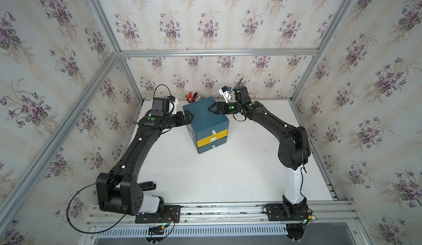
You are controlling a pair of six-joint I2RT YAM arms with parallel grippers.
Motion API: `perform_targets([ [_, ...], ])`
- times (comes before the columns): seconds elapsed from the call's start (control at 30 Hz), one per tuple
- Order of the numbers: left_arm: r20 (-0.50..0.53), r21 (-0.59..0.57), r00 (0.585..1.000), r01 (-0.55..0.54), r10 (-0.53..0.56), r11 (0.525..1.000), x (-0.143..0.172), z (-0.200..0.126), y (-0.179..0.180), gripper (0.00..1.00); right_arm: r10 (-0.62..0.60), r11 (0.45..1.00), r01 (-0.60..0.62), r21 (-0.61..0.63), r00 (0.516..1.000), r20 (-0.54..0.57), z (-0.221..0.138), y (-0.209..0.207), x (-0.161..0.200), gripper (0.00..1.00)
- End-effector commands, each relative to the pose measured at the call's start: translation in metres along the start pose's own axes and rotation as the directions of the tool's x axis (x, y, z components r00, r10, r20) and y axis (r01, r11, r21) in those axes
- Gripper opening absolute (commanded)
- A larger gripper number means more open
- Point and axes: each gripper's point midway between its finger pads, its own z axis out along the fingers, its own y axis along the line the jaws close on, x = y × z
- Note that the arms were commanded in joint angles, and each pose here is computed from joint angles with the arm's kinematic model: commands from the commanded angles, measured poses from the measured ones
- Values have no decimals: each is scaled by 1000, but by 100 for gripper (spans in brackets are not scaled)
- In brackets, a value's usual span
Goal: Take the seed bags out of the drawer
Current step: Move the storage box to the center of the board.
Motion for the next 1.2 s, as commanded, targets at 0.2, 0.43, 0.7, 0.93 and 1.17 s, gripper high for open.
perform_targets([
  [0.2, -66, 18, 998, -15, 16, 1000, 17, 22, -34, 90, -71, 986, 59, 153, 995, 71, -66, 11, -5, 100],
  [0.43, -59, -20, 998, -24, 23, 1000, 14, 33, -38, 76, 18, 992, -25, 122, 998, 57, -111, 34, 42, 100],
  [0.7, -67, -41, 998, -25, 22, 999, 12, 49, -34, 65, 151, 987, -154, 50, 987, 51, -131, 50, 86, 98],
  [0.93, -72, -41, 997, -29, 26, 999, 10, 57, -39, 65, 208, 978, -207, -28, 978, 20, -101, 66, 108, 90],
  [1.17, -73, -46, 997, -21, 17, 999, 14, 58, -40, 64, 260, 964, -259, -53, 965, 25, -75, 59, 108, 77],
])
